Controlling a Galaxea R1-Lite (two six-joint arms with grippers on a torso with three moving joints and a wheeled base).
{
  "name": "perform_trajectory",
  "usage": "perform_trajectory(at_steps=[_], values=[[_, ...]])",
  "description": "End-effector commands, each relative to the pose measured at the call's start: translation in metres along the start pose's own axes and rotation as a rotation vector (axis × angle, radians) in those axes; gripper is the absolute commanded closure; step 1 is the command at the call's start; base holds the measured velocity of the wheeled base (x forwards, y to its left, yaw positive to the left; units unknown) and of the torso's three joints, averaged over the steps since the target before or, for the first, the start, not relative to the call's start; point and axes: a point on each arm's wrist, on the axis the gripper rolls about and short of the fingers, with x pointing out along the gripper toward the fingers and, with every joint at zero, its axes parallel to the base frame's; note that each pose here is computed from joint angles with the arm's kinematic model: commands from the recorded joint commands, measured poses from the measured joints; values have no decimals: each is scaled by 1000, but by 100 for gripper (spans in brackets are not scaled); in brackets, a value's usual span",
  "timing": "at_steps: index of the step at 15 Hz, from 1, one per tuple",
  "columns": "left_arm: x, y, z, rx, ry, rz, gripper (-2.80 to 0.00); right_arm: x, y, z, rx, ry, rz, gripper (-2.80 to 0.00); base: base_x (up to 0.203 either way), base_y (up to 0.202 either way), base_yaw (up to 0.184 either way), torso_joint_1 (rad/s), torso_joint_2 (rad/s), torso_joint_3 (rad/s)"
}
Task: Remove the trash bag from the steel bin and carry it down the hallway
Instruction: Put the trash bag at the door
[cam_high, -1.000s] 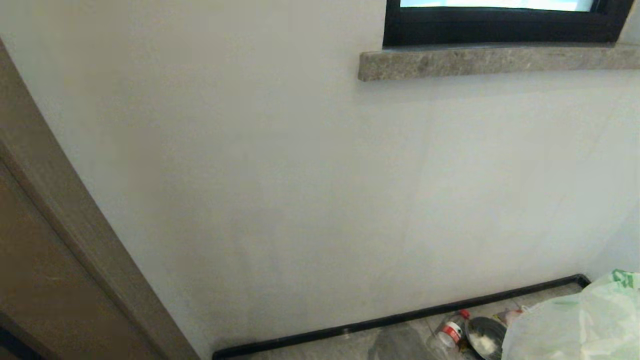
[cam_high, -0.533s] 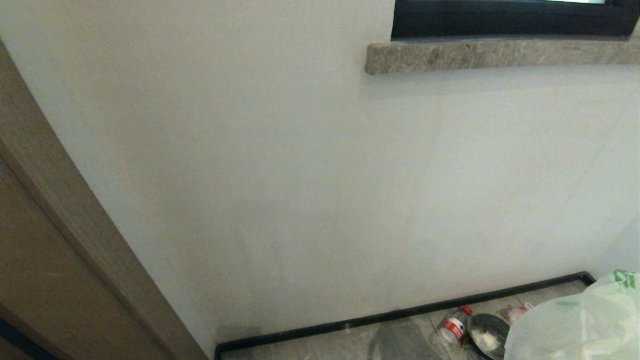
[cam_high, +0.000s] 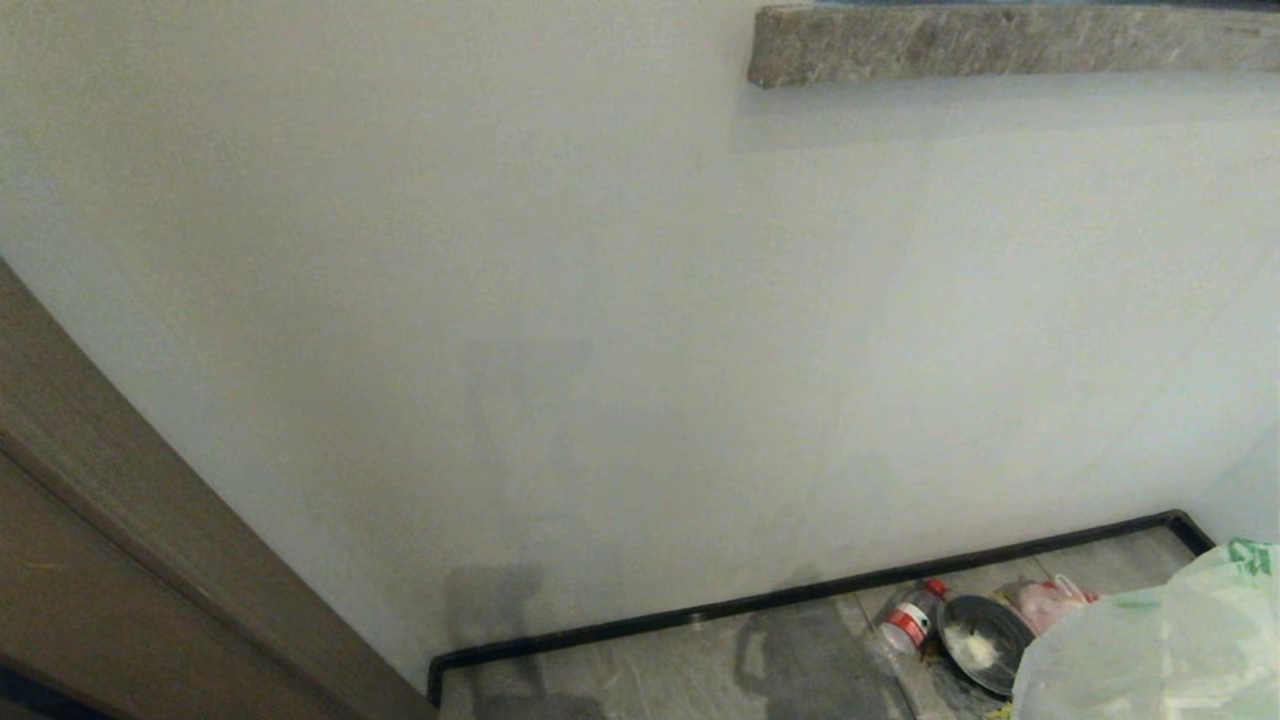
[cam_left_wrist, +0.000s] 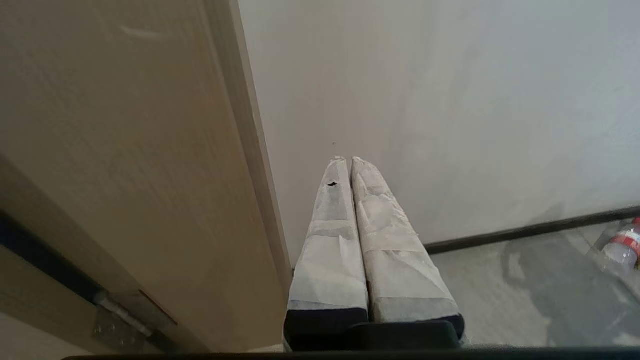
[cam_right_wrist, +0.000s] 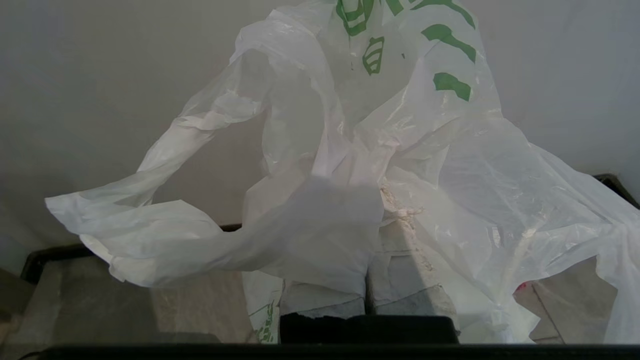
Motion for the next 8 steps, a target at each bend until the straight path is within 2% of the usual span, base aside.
perform_trajectory(at_steps=[1, 8], values=[[0, 0, 0, -1, -1, 0, 0, 0, 0, 0, -1, 2, 1, 0, 0, 0, 0, 2, 3, -199], [0, 0, 0, -1, -1, 0, 0, 0, 0, 0, -2, 3, 3, 0, 0, 0, 0, 2, 4, -196]])
